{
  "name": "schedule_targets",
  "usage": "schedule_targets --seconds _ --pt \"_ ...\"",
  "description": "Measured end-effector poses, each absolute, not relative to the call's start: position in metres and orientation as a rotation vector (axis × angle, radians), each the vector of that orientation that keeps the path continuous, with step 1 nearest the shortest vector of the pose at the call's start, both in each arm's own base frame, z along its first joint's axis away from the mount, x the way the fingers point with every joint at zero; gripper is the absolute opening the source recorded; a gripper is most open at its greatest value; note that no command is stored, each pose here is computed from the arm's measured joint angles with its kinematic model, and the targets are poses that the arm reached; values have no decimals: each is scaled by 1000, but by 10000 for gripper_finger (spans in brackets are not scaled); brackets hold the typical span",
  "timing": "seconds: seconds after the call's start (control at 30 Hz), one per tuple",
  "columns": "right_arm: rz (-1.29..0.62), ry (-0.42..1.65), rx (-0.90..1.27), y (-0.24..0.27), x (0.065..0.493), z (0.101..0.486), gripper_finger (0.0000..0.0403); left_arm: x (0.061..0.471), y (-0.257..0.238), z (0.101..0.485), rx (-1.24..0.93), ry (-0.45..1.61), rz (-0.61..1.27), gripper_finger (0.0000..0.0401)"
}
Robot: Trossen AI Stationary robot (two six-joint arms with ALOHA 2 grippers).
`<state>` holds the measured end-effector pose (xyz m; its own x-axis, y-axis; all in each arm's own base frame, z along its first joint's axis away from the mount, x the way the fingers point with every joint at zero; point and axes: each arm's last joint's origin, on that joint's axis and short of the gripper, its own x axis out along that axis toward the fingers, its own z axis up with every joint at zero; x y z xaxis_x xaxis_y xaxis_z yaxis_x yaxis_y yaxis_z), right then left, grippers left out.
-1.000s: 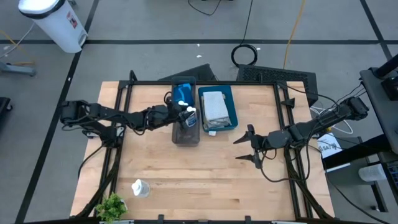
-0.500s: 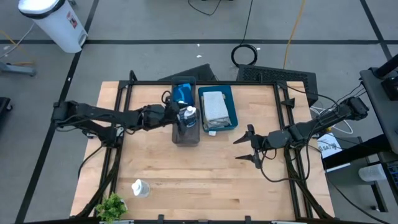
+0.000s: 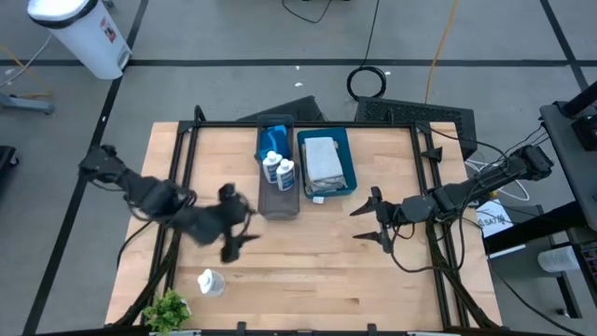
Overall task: Pick & Place Kitchen Items
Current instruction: Put the white plastic restorer bottle into the bottom black bin
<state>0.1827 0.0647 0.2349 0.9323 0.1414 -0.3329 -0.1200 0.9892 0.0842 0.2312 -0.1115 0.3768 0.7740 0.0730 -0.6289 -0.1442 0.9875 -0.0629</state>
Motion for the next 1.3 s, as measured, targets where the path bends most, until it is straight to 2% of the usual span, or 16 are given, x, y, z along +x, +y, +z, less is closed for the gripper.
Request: schedule_targets --seconds 0.23,0.33,0.5,0.7,1.3 --pt "135 331 67 65 183 236 279 185 -155 375 -394 876 69 269" --pt "136 330 67 65 183 236 279 168 -168 366 -524 966 129 259" --pt "136 326 66 65 183 237 279 150 -193 344 -608 1032 217 244" --pt "139 322 55 65 183 237 279 147 -217 322 -623 1126 279 232" --pt "139 319 48 65 183 237 279 145 -216 317 -693 1180 388 186"
